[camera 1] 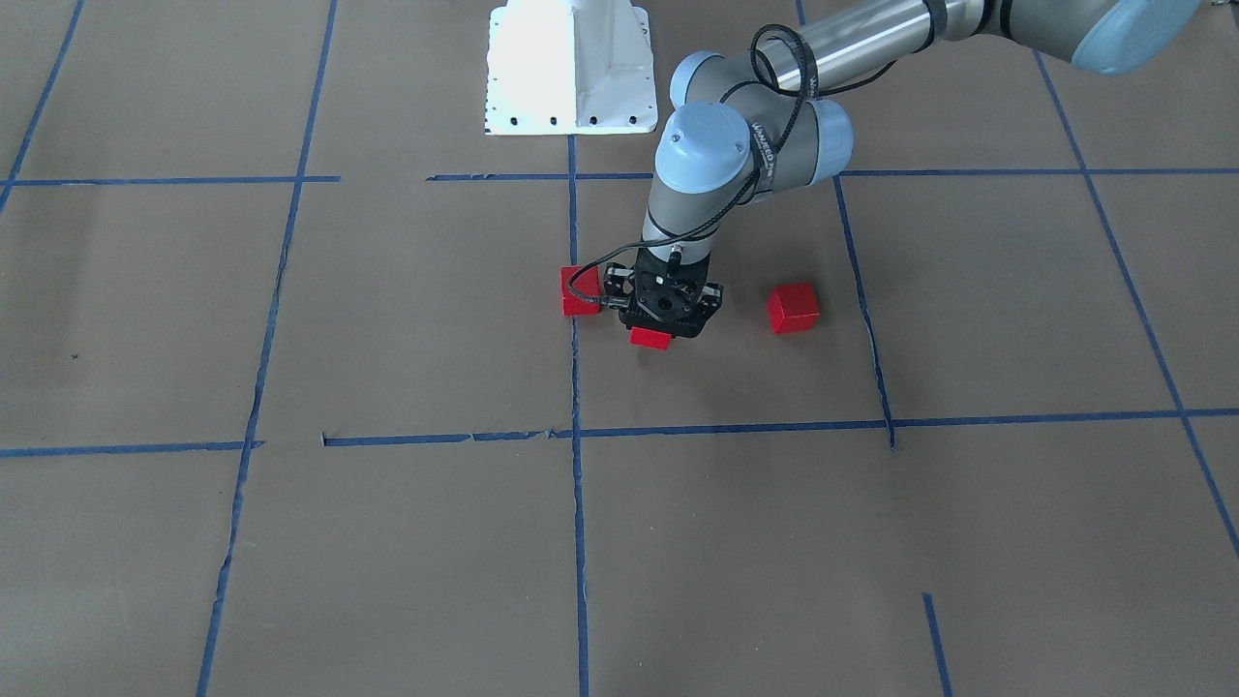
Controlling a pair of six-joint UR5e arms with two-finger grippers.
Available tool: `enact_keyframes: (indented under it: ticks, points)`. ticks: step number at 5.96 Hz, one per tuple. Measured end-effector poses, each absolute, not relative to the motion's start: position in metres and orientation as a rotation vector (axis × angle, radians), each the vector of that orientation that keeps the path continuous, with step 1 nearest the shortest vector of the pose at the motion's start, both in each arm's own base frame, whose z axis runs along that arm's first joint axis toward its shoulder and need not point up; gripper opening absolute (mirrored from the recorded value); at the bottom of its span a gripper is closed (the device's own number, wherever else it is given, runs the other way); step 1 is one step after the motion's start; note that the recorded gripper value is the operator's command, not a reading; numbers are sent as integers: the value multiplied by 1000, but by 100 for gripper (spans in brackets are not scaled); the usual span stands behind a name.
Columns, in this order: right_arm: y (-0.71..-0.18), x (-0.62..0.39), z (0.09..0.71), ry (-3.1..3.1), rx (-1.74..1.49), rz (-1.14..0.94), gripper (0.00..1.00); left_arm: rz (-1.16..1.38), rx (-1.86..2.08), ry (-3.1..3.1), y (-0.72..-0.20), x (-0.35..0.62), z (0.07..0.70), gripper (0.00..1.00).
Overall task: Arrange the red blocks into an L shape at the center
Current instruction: 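Carry the cube with the left gripper beside the center cube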
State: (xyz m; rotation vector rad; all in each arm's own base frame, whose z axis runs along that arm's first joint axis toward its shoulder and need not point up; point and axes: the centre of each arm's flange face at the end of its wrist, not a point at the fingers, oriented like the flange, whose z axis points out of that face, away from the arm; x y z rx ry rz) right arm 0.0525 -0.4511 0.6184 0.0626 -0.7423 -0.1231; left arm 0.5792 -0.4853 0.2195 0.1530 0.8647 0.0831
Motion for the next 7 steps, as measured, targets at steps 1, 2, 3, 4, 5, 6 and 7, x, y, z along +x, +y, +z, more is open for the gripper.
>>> enact_keyframes:
  ticks: [1,2,3,4,5,6,7]
  points:
    - [-451,53,619,-742,62,-123,100,3,108,857,-498,602,200,17]
    - [-451,53,619,-741,63,-124,100,-51,69,848,-500,622,189,17]
    - [-451,53,619,-740,61,-124,100,-74,41,841,-494,634,186,17]
    - [-451,53,620,-740,60,-123,100,-81,21,822,-488,640,184,17]
    - [-451,53,620,-740,60,-123,100,-83,8,806,-486,642,182,17]
    - [-451,53,620,-739,60,-123,100,-84,3,801,-485,642,180,17]
    - [-451,53,621,-739,59,-123,100,-84,1,800,-484,642,179,17]
